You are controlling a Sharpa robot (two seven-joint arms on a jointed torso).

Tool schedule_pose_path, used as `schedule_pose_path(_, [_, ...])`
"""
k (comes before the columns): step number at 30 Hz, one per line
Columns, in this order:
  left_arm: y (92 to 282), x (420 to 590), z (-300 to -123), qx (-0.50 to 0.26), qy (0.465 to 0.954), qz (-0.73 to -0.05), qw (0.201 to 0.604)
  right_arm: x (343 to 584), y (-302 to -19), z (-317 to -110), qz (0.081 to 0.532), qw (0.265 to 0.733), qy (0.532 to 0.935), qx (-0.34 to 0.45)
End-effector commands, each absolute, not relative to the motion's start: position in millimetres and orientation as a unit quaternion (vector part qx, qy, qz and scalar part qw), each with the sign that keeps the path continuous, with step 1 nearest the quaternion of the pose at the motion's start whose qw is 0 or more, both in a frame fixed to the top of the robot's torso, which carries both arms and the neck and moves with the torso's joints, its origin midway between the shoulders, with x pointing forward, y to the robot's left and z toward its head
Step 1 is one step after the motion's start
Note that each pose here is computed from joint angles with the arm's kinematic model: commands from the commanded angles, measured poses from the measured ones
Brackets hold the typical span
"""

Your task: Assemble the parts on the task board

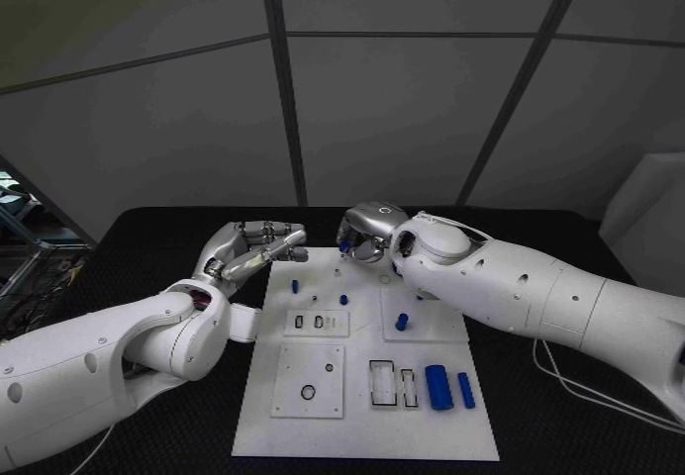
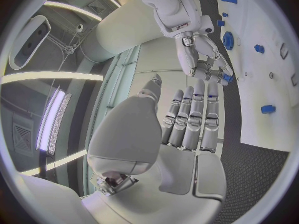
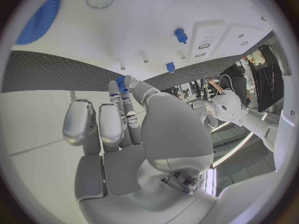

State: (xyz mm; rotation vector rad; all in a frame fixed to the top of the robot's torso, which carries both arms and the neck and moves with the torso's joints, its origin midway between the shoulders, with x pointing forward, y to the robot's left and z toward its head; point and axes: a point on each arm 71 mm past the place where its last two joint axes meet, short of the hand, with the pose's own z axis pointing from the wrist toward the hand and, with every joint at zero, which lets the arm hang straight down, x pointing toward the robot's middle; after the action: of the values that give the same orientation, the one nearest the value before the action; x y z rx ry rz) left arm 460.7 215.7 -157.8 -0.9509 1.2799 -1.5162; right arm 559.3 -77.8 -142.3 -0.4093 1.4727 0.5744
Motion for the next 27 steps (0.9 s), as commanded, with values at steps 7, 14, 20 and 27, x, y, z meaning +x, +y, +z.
schedule_pose_path(7, [214.2, 460.6, -155.6, -0.382, 0.519, -0.620, 0.449, 561.6, -72.6, -147.2, 0.252, 0.662, 0.678, -0.196])
schedule_pose_path(14, [213.6, 460.6, -155.5, -0.382, 0.519, -0.620, 0.448, 562.9, -70.8, -150.3, 0.247, 0.656, 0.685, -0.197])
schedule_pose_path(20, [213.2, 460.5, -155.2, -0.381, 0.519, -0.621, 0.447, 564.1, -69.2, -152.4, 0.242, 0.655, 0.688, -0.199])
schedule_pose_path(27, [213.1, 460.3, -154.7, -0.380, 0.519, -0.622, 0.446, 564.8, -68.6, -155.1, 0.235, 0.654, 0.691, -0.201])
